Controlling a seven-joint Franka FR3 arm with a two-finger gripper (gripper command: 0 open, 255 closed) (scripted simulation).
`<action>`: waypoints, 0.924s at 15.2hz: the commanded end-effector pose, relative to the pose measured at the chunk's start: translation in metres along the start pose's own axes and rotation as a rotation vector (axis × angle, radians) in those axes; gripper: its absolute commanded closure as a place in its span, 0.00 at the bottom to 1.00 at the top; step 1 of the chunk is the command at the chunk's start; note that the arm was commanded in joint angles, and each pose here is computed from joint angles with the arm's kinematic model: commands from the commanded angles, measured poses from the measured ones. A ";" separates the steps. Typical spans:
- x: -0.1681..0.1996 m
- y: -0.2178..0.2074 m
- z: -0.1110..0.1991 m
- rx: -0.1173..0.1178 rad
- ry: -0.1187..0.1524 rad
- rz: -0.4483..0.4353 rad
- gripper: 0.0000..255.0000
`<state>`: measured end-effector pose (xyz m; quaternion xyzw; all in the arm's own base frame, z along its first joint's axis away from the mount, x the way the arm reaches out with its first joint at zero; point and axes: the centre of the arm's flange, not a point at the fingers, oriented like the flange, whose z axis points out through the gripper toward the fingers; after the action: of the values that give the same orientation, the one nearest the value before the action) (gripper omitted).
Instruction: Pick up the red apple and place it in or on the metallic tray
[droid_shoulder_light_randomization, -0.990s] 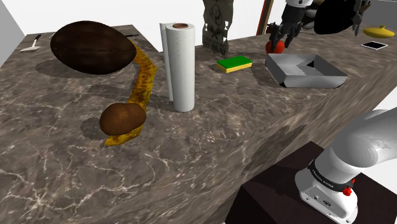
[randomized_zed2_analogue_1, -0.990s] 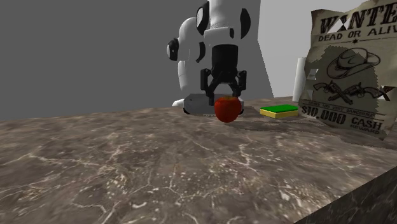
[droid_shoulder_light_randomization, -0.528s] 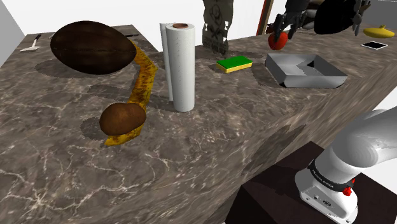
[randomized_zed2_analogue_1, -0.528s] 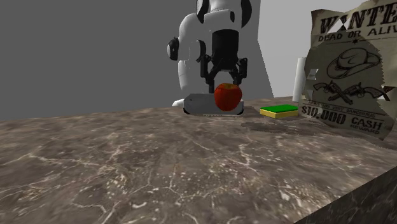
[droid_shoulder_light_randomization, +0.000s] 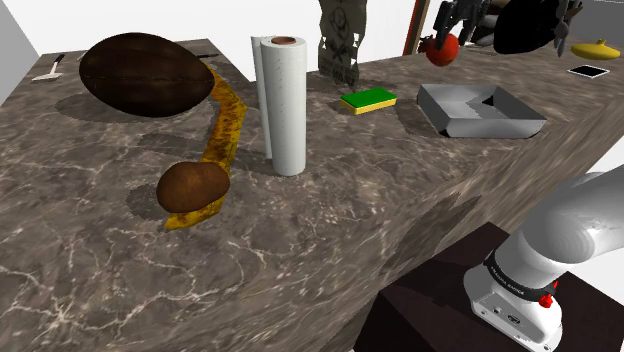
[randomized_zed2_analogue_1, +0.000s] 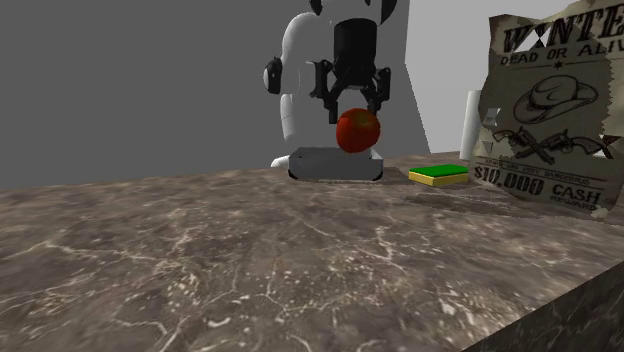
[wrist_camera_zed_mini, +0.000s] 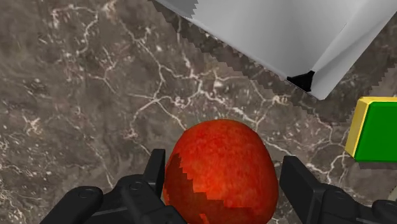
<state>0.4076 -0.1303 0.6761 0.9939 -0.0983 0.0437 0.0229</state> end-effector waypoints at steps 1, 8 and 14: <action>0.001 0.001 -0.011 0.000 0.000 0.000 1.00; -0.009 -0.002 -0.040 0.000 0.000 0.000 1.00; -0.085 -0.023 -0.052 0.000 0.000 0.000 1.00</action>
<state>0.3387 -0.0974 0.7176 0.9940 -0.0982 0.0438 0.0223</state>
